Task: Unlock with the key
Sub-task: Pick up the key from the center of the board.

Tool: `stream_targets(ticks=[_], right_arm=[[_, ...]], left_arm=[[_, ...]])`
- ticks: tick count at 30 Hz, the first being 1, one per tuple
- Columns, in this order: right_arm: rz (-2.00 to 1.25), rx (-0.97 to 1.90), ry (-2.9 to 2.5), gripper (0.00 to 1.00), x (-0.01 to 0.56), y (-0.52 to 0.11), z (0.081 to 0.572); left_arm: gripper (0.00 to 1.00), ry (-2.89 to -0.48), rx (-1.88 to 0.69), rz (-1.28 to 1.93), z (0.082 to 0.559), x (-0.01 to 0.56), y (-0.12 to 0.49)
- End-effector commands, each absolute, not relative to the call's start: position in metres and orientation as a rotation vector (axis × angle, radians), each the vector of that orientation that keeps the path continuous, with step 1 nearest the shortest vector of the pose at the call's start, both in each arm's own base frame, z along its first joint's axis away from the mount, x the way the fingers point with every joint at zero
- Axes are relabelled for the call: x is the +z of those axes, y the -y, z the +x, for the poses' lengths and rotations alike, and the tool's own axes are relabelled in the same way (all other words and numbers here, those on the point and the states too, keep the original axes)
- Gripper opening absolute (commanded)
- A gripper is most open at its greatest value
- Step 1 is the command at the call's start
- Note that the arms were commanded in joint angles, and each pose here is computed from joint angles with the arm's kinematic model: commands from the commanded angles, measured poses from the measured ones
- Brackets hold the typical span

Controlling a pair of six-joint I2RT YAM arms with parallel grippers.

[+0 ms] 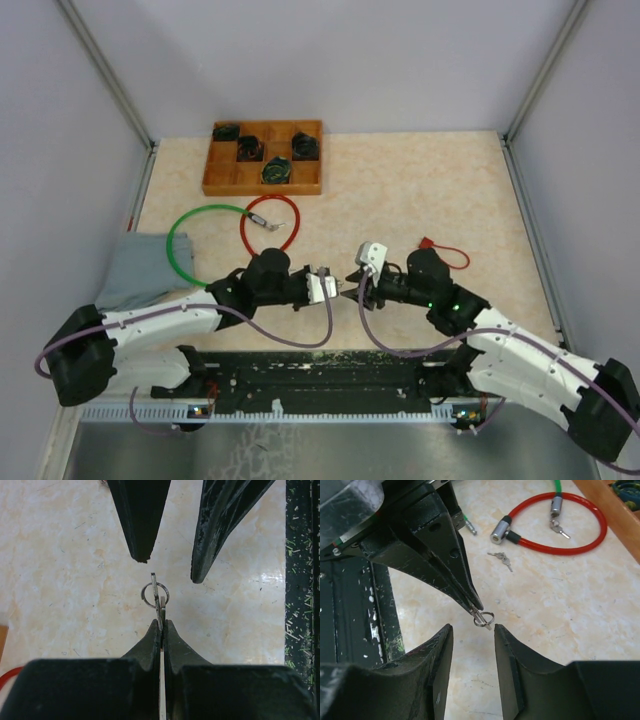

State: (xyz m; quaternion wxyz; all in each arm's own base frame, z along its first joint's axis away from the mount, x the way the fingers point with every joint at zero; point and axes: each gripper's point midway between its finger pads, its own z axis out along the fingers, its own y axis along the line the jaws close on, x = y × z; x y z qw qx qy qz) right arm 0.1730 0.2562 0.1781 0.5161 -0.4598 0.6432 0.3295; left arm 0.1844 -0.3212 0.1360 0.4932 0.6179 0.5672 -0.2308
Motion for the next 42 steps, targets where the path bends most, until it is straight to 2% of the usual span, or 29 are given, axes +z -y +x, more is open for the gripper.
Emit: stream_targets(ticks=[1,9,23,31,42], right_arm=[[-1.217,0.831,-1.398,0.37,0.196,-0.270,0.168],[-1.289,0.810,-1.376,0.30,0.185,-0.273,0.168],[-1.343,0.848,-1.353,0.08,0.180,-0.280,0.165],[-1.394,0.908,-1.311,0.08,0.179,-0.286,0.155],[-1.425,0.930,-1.313,0.13,0.174,-0.288,0.153]], left_arm=[[0.00,-1.299,-0.580,1.546,0.175,0.151,0.328],[0.00,-1.265,-0.608,1.565,0.167,0.156,0.330],[0.00,-1.245,-0.625,1.574,0.162,0.158,0.332],[0.00,-1.240,-0.635,1.580,0.161,0.158,0.333],[0.00,-1.240,-0.619,1.562,0.164,0.160,0.333]])
